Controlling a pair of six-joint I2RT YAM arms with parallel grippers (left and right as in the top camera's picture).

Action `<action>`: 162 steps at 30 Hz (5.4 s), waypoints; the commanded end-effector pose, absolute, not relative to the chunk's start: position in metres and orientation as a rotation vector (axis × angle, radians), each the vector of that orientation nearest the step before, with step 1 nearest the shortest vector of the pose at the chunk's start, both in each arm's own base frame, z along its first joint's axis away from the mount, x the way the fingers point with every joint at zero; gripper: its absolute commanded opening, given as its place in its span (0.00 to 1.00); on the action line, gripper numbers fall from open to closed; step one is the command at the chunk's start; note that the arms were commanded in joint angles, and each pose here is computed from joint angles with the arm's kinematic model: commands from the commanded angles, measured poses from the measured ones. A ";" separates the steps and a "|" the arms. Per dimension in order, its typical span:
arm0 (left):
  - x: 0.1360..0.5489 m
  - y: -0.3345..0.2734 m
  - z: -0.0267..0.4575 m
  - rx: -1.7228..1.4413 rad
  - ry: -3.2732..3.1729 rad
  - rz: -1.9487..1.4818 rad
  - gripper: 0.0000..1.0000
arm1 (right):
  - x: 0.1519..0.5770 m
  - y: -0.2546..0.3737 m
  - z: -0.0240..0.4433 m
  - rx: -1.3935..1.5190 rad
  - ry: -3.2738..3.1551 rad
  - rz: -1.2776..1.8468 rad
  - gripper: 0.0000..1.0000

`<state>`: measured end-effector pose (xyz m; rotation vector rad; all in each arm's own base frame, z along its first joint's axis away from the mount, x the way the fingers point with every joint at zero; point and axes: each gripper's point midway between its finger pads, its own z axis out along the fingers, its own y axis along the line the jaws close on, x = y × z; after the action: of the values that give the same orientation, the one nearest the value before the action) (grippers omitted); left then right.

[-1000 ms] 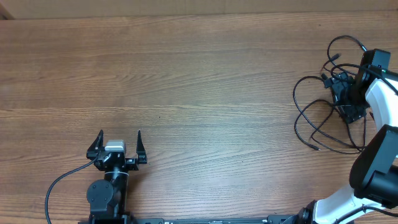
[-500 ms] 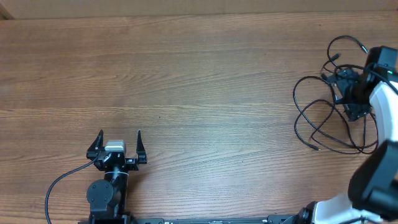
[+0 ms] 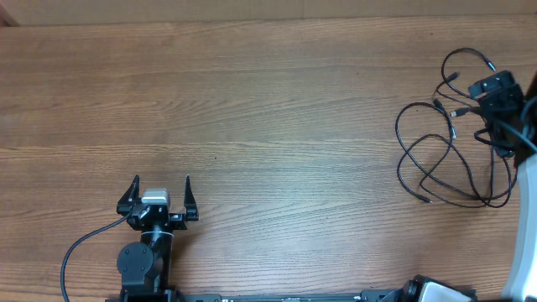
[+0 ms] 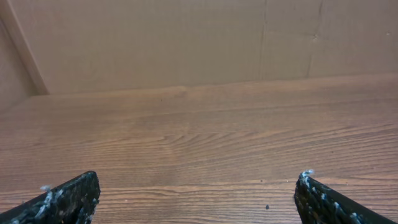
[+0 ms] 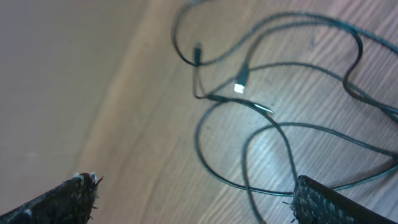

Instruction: Untangle cables

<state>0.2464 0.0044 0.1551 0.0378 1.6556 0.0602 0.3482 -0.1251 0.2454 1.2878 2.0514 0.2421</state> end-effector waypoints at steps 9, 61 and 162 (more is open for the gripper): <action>0.246 0.004 0.156 0.058 1.648 0.076 1.00 | 0.310 -0.101 0.328 1.118 1.859 0.293 1.00; 0.246 0.004 0.155 0.058 1.648 0.076 1.00 | 0.215 0.014 0.404 0.164 1.414 0.306 1.00; 0.246 0.004 0.155 0.058 1.648 0.076 1.00 | 0.245 0.025 0.170 0.048 1.598 0.218 1.00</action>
<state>0.2464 0.0039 0.1553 0.0398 1.6544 0.0581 0.2449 0.0263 0.1718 0.0452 1.6009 0.2281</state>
